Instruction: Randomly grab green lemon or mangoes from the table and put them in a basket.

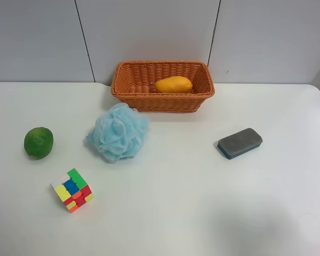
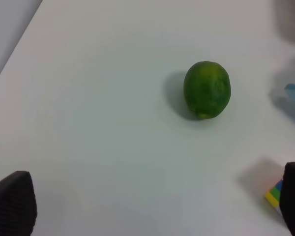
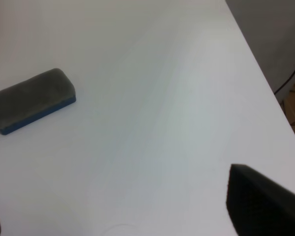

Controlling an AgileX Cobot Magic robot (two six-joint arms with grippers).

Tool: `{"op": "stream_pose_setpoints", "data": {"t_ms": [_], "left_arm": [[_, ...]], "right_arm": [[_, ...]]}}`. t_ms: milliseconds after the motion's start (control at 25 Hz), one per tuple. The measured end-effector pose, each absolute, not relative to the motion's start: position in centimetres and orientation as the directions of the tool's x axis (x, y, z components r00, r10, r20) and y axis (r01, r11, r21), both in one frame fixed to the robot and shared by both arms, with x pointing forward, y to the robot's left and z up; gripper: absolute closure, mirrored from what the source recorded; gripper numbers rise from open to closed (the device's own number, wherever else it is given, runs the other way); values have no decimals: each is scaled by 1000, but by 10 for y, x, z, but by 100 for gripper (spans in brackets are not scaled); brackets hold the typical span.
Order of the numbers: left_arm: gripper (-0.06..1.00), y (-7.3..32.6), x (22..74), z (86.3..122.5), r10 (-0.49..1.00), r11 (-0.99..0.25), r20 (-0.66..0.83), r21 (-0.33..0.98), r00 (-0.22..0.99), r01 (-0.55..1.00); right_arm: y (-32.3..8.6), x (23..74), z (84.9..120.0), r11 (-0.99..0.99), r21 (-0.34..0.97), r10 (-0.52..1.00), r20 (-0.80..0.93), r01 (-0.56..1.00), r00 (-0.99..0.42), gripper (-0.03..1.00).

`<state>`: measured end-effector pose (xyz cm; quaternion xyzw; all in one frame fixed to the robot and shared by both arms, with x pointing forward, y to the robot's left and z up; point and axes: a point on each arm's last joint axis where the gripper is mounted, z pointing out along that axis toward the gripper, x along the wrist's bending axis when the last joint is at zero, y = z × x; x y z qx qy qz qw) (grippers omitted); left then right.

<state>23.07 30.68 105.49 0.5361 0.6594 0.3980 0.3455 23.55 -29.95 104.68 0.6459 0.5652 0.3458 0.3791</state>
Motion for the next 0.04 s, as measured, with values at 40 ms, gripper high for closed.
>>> {"op": "stream_pose_setpoints", "data": {"t_ms": [40], "left_arm": [[-5, 307, 231, 1055, 982, 108, -29, 895, -186, 432]], "right_arm": [[-300, 236, 1047, -74, 881, 992, 18, 468, 122, 7]]}}
